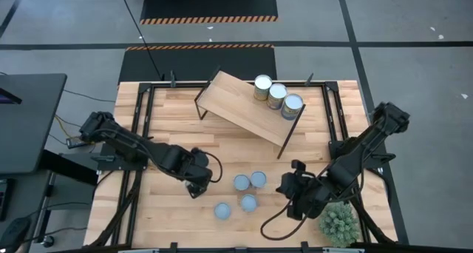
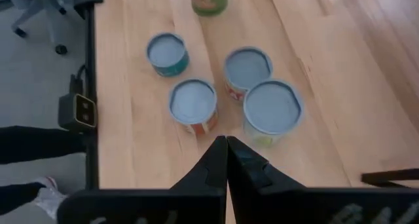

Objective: Pick and place cans onto a shelf
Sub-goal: Put the canned oranges on the shelf

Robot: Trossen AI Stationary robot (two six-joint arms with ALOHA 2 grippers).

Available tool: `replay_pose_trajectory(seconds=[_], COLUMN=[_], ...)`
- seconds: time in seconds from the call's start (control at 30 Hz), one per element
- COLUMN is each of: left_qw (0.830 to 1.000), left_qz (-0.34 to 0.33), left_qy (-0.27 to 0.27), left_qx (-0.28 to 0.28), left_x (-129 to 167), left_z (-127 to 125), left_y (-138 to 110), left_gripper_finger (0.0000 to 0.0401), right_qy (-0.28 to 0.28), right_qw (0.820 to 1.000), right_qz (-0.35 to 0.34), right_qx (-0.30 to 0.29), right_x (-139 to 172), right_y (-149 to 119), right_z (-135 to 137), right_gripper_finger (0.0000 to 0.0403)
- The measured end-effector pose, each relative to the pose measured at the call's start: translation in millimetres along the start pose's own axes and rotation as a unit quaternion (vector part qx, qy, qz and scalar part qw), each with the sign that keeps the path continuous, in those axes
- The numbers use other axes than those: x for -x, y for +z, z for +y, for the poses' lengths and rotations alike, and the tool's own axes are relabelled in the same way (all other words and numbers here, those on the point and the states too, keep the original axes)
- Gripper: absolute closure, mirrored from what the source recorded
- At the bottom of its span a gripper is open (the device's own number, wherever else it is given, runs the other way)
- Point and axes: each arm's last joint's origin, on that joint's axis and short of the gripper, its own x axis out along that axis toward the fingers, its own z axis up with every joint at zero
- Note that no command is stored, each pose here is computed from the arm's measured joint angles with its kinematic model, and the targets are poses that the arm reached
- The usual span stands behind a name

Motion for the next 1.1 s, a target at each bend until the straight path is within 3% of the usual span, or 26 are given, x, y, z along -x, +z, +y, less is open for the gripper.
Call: replay_pose_trajectory(seconds=[0.33,0.57,0.93,1.1], left_qw=[0.999,0.994,0.999,0.999], left_qz=[0.011,0.026,0.033,0.028], left_qy=[-0.014,0.013,0.041,-0.014], left_qx=[0.034,0.105,-0.001,0.011], left_x=[-11,-17,-21,-19], left_z=[-15,-8,7,29], left_y=[1,8,9,-4], left_gripper_finger=[0.0089,0.0090,0.0114,0.0141], right_qy=[0.022,0.024,0.036,0.046], right_qw=[0.999,0.999,0.998,0.998], right_qz=[-0.030,-0.043,-0.044,-0.043], right_qx=[-0.003,0.006,-0.001,-0.013], right_x=[-6,-9,-9,-9], right_y=[10,17,19,19], right_z=[-3,-6,-4,-3], right_gripper_finger=[0.0394,0.0394,0.0394,0.0394])
